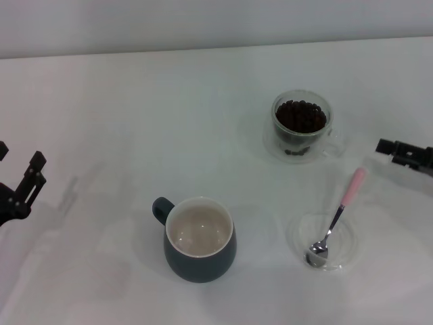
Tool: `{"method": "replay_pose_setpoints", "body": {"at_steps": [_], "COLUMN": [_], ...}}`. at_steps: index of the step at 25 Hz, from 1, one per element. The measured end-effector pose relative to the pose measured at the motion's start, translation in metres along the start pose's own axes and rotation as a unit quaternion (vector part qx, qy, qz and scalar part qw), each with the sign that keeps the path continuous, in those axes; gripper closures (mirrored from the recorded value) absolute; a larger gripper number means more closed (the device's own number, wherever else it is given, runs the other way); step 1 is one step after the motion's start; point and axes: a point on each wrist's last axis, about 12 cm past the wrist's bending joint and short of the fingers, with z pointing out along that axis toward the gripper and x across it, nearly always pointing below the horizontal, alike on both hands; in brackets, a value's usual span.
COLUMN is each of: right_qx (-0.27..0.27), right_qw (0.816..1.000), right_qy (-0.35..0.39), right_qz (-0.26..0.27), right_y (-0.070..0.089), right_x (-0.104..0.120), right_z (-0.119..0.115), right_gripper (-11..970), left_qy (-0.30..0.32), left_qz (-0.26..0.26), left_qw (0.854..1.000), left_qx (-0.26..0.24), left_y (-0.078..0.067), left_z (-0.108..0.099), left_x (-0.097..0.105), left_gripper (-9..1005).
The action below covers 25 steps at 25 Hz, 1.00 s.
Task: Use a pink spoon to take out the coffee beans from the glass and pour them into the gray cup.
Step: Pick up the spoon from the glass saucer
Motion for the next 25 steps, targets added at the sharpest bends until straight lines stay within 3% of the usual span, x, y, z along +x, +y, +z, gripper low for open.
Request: {"method": "replay_pose_setpoints", "body": {"at_steps": [7,25], "right_qx": [-0.013,-0.043], "right_qw": [0.999,0.997], "right_qy": [0.038,0.062], "right_qz": [0.004,0.03], "right_y": [0.007,0.018], "right_x": [0.011,0.029], "right_z": [0.015,0.027], "right_gripper": [92,93], "left_qy": [-0.015,-0.008], "left_qz": [-0.002,-0.002], "left_qw": [1.0,0.999], "left_qx": [-0.025,-0.04], "left_y": [0.007,0.011], "left_z": [0.002,0.001], "left_x": [-0.004,-0.003], "left_gripper": [362,358]}}
